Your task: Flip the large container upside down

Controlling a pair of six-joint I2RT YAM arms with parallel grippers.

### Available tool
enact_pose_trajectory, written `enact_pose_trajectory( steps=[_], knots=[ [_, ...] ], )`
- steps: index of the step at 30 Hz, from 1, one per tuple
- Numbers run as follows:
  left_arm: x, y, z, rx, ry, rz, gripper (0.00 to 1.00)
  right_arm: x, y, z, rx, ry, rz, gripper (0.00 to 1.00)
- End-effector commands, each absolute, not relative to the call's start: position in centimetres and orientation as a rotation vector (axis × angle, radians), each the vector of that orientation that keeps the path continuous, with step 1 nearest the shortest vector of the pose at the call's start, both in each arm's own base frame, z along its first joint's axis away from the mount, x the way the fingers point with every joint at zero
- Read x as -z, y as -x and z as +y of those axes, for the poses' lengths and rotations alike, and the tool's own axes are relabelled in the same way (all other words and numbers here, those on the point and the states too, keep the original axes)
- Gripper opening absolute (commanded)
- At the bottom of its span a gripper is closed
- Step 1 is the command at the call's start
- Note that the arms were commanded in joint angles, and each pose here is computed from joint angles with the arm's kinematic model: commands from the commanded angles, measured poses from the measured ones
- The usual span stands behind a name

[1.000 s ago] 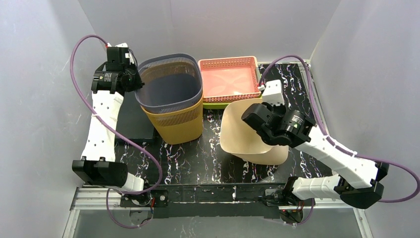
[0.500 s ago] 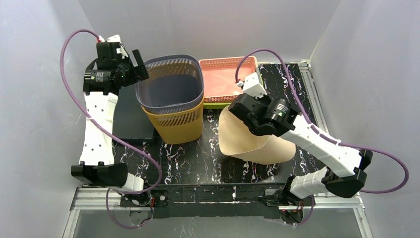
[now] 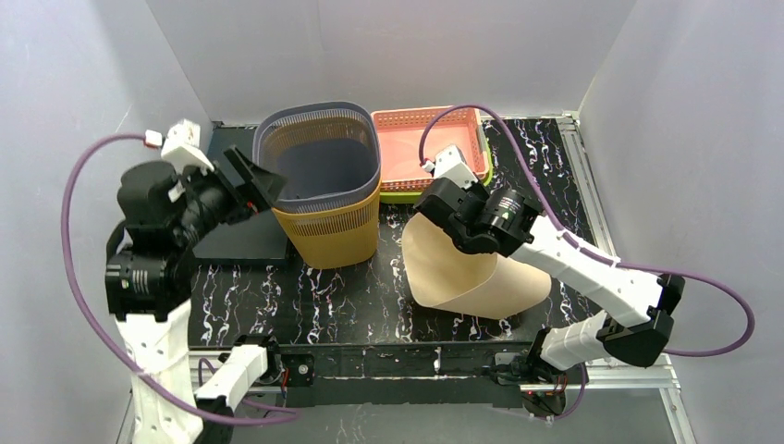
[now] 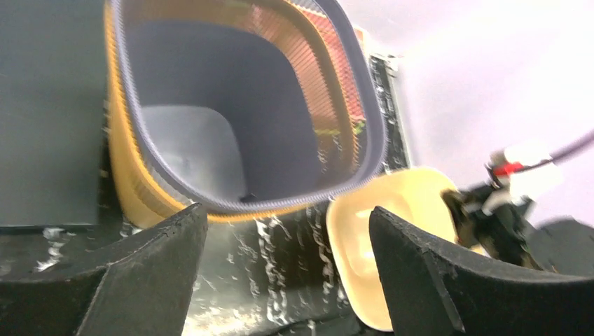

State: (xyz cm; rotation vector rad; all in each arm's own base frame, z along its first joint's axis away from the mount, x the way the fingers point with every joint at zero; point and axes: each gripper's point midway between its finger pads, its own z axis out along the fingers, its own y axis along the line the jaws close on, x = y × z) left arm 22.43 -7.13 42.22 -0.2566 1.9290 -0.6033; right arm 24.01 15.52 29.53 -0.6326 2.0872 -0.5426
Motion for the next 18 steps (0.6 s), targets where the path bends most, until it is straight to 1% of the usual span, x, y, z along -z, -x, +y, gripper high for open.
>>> enact_pose_trajectory(
  steps=[1, 7, 12, 18],
  knots=[
    [-39.6, -19.2, -11.0, 0.912, 0.249, 1.998, 0.82, -24.7, -22.0, 18.7, 0.282, 0.658, 2.241, 0.01],
    [-38.1, -16.1, -11.9, 0.972, 0.199, 2.024, 0.81, -23.5, -21.8, 20.2, 0.208, 0.663, 2.268, 0.04],
    [-37.6, -15.7, -12.0, 0.971, 0.171, 2.057, 0.81, -23.4, -21.8, 21.3, 0.183, 0.678, 2.293, 0.06],
    [-36.6, -15.5, -12.4, 0.995, 0.156, 2.104, 0.79, -24.4, -21.9, 22.2, 0.114, 0.562, 2.301, 0.1]
  ],
)
